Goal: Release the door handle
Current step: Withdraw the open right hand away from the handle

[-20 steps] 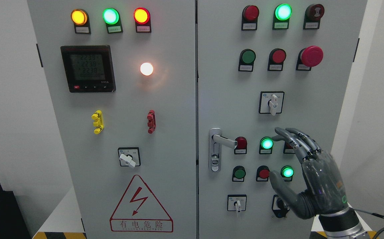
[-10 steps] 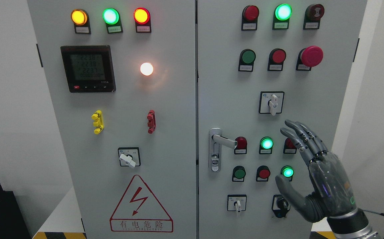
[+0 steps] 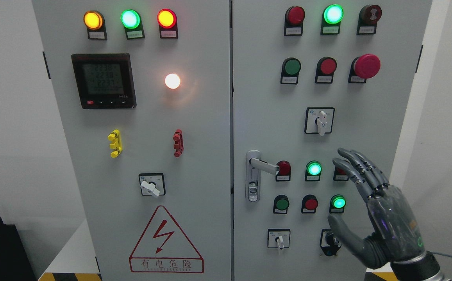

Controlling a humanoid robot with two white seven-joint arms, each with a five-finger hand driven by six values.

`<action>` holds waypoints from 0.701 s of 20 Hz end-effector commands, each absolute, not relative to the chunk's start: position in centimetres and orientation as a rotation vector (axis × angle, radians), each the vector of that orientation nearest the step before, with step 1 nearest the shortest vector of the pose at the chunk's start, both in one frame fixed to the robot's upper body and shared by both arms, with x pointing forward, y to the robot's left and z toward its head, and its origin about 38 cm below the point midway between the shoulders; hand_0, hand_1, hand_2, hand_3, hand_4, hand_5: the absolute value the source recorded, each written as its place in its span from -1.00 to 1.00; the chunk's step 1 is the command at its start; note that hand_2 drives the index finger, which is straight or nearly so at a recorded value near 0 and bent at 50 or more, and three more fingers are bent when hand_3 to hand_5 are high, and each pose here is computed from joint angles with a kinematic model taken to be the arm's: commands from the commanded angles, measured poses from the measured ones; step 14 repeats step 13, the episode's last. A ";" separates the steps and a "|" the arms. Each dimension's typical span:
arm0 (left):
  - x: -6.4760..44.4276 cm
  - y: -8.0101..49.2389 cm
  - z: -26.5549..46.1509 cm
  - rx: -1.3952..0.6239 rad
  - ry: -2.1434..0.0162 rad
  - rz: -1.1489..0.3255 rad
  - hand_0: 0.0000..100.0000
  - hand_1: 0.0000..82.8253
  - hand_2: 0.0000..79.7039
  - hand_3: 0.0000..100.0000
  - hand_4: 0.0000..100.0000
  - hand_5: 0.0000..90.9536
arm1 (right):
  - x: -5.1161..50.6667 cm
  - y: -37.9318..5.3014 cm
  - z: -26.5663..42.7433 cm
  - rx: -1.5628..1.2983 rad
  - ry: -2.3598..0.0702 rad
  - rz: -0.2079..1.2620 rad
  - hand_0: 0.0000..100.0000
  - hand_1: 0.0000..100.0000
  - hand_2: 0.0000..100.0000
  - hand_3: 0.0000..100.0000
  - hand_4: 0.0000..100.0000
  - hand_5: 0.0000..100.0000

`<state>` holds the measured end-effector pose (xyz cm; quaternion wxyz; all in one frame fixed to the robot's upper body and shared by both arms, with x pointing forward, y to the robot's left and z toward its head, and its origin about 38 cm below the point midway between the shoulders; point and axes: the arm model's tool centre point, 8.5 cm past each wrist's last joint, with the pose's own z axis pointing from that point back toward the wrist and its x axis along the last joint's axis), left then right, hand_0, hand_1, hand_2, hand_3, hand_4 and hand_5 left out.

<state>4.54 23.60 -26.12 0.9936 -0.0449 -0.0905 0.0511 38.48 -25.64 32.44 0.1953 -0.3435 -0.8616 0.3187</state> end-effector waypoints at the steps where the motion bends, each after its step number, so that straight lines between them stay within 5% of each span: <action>1: 4.0 23.6 -26.1 -0.088 -0.165 0.115 -0.76 -0.06 -1.00 -1.00 -1.00 -1.00 | 38.4 -26.5 32.8 -0.996 -2.403 0.901 -0.27 -0.90 -1.00 -0.84 -0.94 -1.00; 14: 4.0 23.6 -26.1 -0.088 -0.165 0.115 -0.76 -0.06 -1.00 -1.00 -1.00 -1.00 | 38.4 -26.6 32.9 -1.000 -2.403 0.901 -0.30 -0.88 -0.99 -0.79 -0.89 -1.00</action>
